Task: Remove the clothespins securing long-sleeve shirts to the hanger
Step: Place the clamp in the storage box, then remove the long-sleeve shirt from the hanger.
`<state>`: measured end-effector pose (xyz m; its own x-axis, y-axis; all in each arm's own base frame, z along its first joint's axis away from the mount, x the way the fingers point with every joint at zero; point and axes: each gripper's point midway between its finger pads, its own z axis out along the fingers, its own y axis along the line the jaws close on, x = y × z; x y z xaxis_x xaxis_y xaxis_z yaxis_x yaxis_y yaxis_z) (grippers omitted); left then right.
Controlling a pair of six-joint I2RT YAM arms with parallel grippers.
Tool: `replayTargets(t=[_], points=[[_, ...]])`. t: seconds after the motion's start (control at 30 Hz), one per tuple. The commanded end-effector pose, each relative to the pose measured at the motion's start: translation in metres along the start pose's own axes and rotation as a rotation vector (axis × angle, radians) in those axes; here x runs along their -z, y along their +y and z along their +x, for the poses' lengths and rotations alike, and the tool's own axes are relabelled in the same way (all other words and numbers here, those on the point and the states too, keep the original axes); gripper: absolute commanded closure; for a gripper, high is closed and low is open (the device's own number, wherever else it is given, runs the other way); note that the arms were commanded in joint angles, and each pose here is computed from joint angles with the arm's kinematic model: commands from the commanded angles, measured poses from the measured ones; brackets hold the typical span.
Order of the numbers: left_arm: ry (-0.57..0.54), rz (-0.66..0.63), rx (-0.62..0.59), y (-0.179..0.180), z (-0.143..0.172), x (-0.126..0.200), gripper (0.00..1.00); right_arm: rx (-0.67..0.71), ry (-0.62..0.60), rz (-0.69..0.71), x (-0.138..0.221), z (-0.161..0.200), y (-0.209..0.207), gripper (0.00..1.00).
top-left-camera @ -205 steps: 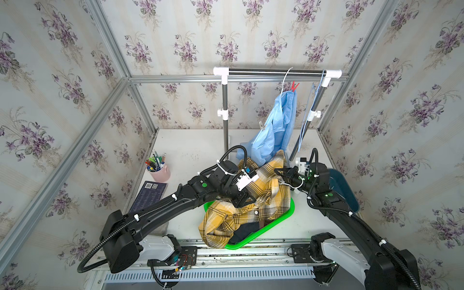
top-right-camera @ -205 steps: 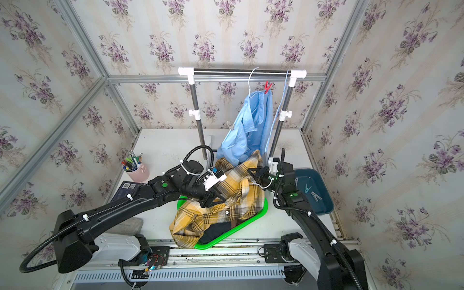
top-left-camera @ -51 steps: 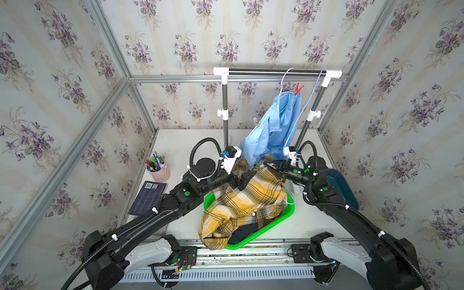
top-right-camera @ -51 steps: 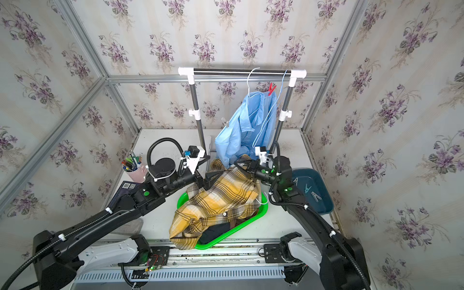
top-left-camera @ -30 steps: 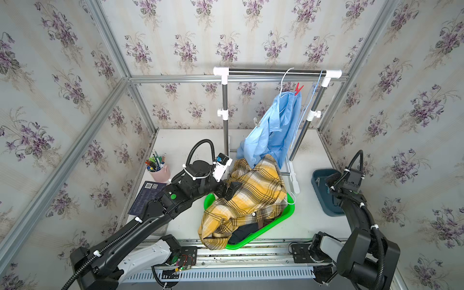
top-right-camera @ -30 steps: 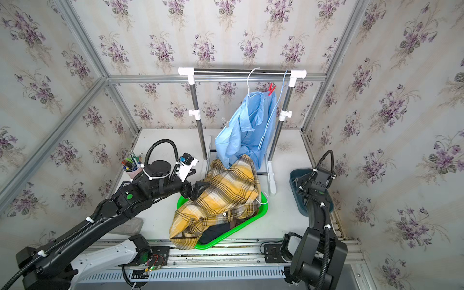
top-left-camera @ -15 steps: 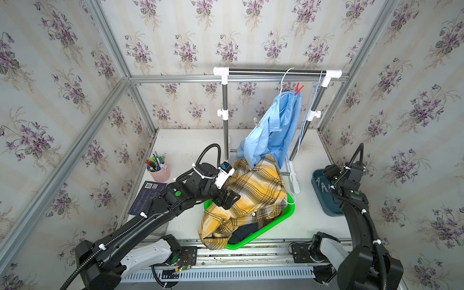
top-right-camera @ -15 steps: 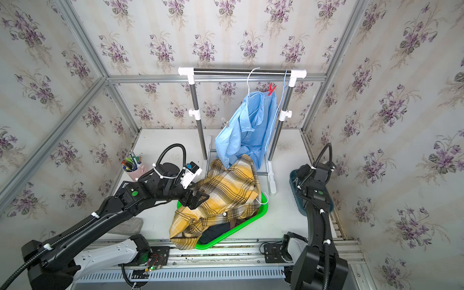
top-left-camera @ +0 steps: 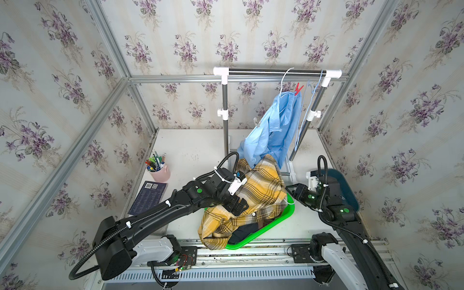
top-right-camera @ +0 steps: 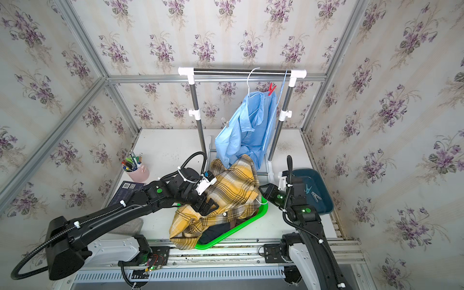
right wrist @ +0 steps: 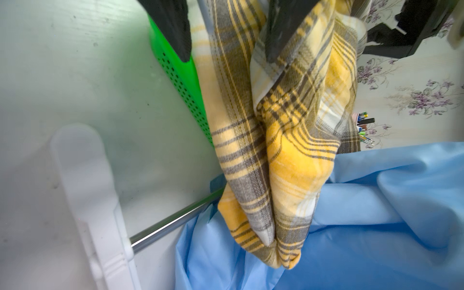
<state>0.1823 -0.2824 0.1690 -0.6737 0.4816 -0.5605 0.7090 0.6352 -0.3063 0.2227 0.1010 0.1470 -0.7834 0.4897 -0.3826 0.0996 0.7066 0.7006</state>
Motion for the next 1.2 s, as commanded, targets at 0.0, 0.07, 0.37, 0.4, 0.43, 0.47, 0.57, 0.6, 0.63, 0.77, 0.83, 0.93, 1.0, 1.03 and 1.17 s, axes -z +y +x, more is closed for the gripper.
replayTargets(t=[0.0,0.07,0.37,0.4,0.43,0.47,0.57,0.6,0.63,0.77,0.83,0.93,1.0,1.03,1.17], points=[[-0.016,-0.011,0.019,0.002,-0.003,-0.006,0.04,-0.027,0.062,0.007,0.002,0.017,-0.005,0.52],[-0.015,-0.015,0.026,0.004,-0.002,-0.009,0.04,-0.05,0.093,-0.014,0.001,0.027,-0.007,0.52],[0.035,-0.048,0.033,0.015,0.013,-0.027,0.05,-0.069,0.084,-0.105,0.012,0.029,0.013,0.53],[0.04,-0.049,0.033,0.015,0.014,-0.029,0.05,-0.068,0.08,-0.11,0.012,0.027,0.014,0.54],[0.043,-0.049,0.033,0.016,0.015,-0.03,0.05,-0.07,0.082,-0.126,0.012,0.026,0.018,0.56],[0.043,-0.049,0.033,0.016,0.016,-0.031,0.05,-0.076,0.091,-0.15,0.012,0.026,0.022,0.6],[0.032,-0.083,0.033,0.022,0.015,-0.031,0.05,-0.084,0.098,-0.196,0.013,0.023,0.034,0.73],[0.029,-0.082,0.034,0.022,0.015,-0.031,0.05,-0.078,0.093,-0.2,0.016,0.021,0.037,0.79],[0.022,-0.082,0.034,0.022,0.013,-0.029,0.05,-0.074,0.092,-0.212,0.018,0.018,0.042,0.87],[-0.038,-0.073,-0.016,0.012,-0.005,-0.013,0.05,-0.085,0.063,-0.272,0.03,0.002,0.067,1.0],[-0.081,-0.096,-0.097,0.004,-0.018,0.005,0.04,-0.089,0.017,-0.282,0.038,-0.015,0.081,1.0],[-0.128,-0.107,-0.246,-0.013,-0.03,0.033,0.01,-0.105,-0.058,-0.271,0.052,-0.046,0.103,1.0],[-0.156,-0.105,-0.337,-0.024,-0.03,0.045,0.01,-0.112,-0.1,-0.26,0.06,-0.066,0.117,1.0],[-0.167,-0.095,-0.371,-0.031,-0.028,0.05,0.01,-0.106,-0.123,-0.257,0.066,-0.077,0.126,1.0],[-0.172,-0.109,-0.385,-0.036,-0.02,0.051,0.01,-0.079,-0.174,-0.269,0.083,-0.105,0.155,1.0]])
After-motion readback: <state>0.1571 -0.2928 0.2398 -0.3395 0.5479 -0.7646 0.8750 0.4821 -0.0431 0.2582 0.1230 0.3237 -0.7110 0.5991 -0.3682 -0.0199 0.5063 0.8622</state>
